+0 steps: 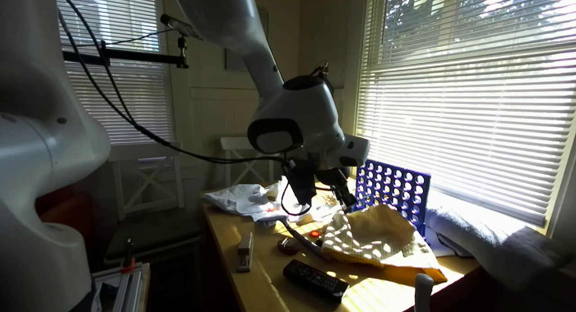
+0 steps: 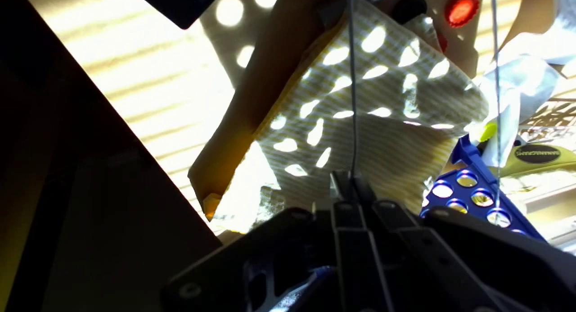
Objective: Put the hanger on the white stand
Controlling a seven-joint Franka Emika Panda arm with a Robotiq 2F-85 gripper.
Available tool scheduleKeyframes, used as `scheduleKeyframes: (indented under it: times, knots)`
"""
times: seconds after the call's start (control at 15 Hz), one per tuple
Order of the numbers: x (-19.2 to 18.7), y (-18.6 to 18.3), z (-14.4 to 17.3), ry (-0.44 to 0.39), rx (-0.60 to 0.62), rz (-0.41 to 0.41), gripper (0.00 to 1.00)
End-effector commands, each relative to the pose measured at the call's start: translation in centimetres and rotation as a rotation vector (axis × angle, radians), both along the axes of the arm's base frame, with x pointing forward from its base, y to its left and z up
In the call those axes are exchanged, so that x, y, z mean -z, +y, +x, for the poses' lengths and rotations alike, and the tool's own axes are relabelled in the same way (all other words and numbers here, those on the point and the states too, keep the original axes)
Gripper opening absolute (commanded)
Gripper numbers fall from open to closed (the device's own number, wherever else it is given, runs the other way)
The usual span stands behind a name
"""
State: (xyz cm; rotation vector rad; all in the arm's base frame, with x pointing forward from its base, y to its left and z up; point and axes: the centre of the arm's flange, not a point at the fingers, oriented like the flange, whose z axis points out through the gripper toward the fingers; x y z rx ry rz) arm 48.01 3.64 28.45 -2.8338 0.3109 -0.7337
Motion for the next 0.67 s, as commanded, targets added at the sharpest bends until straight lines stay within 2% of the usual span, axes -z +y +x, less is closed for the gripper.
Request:
scheduleKeyframes:
  times: [0.0,0.6]
  knots:
    - [-3.8,-1.5,-3.0,-0.078,0.023,-0.061,0.01]
    - [-11.5,-5.4,-5.9,-0.24,0.142,-0.178,0.01]
